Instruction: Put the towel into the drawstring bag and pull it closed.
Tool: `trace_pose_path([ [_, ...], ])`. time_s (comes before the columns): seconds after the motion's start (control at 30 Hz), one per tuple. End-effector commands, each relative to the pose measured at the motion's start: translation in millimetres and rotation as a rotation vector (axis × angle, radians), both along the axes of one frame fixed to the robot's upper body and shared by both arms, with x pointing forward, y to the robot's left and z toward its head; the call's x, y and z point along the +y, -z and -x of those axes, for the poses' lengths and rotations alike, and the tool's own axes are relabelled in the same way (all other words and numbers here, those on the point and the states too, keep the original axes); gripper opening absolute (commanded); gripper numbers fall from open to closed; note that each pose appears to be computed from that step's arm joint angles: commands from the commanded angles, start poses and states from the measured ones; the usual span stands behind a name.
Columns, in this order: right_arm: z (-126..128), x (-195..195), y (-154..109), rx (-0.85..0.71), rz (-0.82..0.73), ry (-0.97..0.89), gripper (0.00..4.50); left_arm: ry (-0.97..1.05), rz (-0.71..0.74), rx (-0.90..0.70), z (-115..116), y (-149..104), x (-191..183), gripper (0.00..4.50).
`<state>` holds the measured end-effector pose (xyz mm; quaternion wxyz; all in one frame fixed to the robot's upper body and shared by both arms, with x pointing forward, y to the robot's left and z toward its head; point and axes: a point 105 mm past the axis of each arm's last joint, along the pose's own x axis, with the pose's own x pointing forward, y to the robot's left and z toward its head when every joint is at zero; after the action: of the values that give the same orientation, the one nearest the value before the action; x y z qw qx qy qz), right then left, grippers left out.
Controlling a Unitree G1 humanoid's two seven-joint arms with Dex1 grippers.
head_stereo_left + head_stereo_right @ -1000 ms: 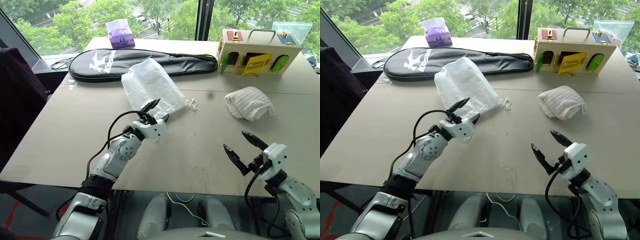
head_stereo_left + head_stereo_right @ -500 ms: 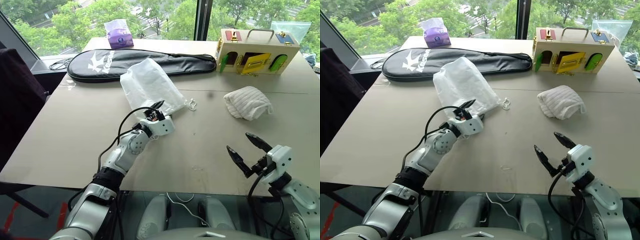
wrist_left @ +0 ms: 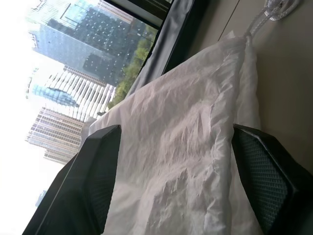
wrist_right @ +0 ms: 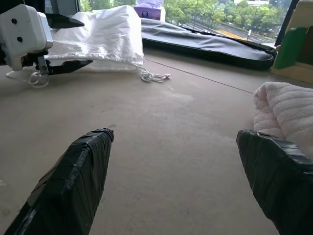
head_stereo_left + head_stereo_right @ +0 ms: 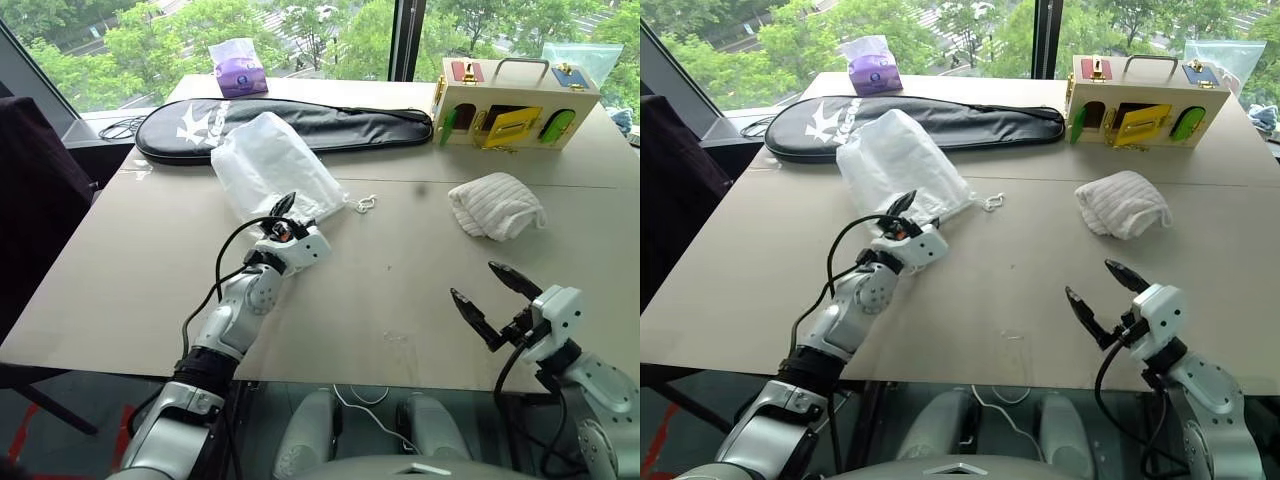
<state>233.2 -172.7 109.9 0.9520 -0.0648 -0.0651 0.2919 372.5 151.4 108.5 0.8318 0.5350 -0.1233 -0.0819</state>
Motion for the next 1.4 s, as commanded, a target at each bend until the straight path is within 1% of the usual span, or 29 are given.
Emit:
trace_pose_path([
  [0.03, 0.0, 1.5, -7.5, -0.028, -0.005, -0.015, 4.32, -0.048, 0.003, -0.034, -0.4, -9.9, 11.6, 3.58],
  [0.23, 0.0, 1.7, -8.0, -0.026, -0.004, -0.022, 4.32, -0.108, 0.014, 0.045, -4.7, 2.1, 25.0, 3.58],
  [0.27, 0.2, 1.8, -7.9, -0.026, -0.003, -0.023, 4.32, -0.109, 0.018, 0.044, -5.1, 1.6, 25.2, 3.34],
  [0.37, 0.0, 1.4, -7.9, -0.024, -0.002, -0.024, 4.32, -0.118, 0.033, 0.035, -5.6, -0.6, 26.4, 2.37],
  [0.4, 0.3, 1.6, -7.8, -0.024, -0.002, -0.024, 4.32, -0.122, 0.036, 0.036, -5.3, -0.5, 27.2, 1.88],
  [0.43, 0.5, 1.7, -7.8, -0.024, -0.002, -0.024, 4.32, -0.126, 0.038, 0.037, -5.1, -0.3, 27.9, 1.57],
  [0.53, 1.0, 1.9, -8.0, -0.023, -0.002, -0.023, 4.32, -0.126, 0.039, 0.034, -4.3, -1.8, 28.6, 0.12],
  [0.57, 1.1, 1.8, -8.0, -0.023, -0.002, -0.022, 4.32, -0.124, 0.041, 0.028, -4.1, -3.9, 28.2, 0.02],
  [0.73, 0.7, 1.7, -9.0, -0.024, -0.003, -0.021, 4.32, -0.101, 0.052, -0.026, -4.2, -21.9, 25.6, 0.02],
  [0.83, -1.8, 1.9, -13.2, -0.035, -0.012, -0.024, 4.32, -0.052, 0.079, -0.048, -6.9, -36.0, 21.2, 0.02],
  [0.9, -3.7, 1.3, -15.2, -0.040, -0.011, -0.028, 4.32, -0.014, 0.129, -0.046, -9.2, -48.5, 18.8, 0.02],
  [1.1, -10.2, -1.2, -23.3, -0.060, -0.032, -0.029, 4.32, 0.082, 0.111, -0.095, -10.8, -93.4, 16.4, 0.02],
  [1.13, -11.7, -1.2, -25.0, -0.064, -0.041, -0.029, 4.32, 0.095, 0.067, -0.119, -10.2, -100.7, 15.5, 0.02],
  [1.23, -15.4, 0.0, -25.4, -0.066, -0.044, -0.039, 4.32, 0.149, -0.129, -0.215, -6.6, -117.8, 6.3, 0.02],
  [1.27, -16.3, 0.9, -24.6, -0.064, -0.043, -0.044, 4.32, 0.172, -0.232, -0.275, -3.5, -123.6, 0.4, 0.02],
  [1.33, -17.9, 2.2, -23.9, -0.063, -0.044, -0.053, 4.32, 0.206, -0.340, -0.351, 1.2, -129.3, -7.8, 0.02],
  [1.37, -18.8, 2.6, -24.0, -0.064, -0.045, -0.056, 4.32, 0.201, -0.324, -0.344, 0.6, -127.8, -8.0, 0.02],
  [1.4, -19.5, 2.8, -24.3, -0.064, -0.045, -0.058, 4.32, 0.171, -0.239, -0.318, -2.3, -126.9, -3.8, 0.02],
])
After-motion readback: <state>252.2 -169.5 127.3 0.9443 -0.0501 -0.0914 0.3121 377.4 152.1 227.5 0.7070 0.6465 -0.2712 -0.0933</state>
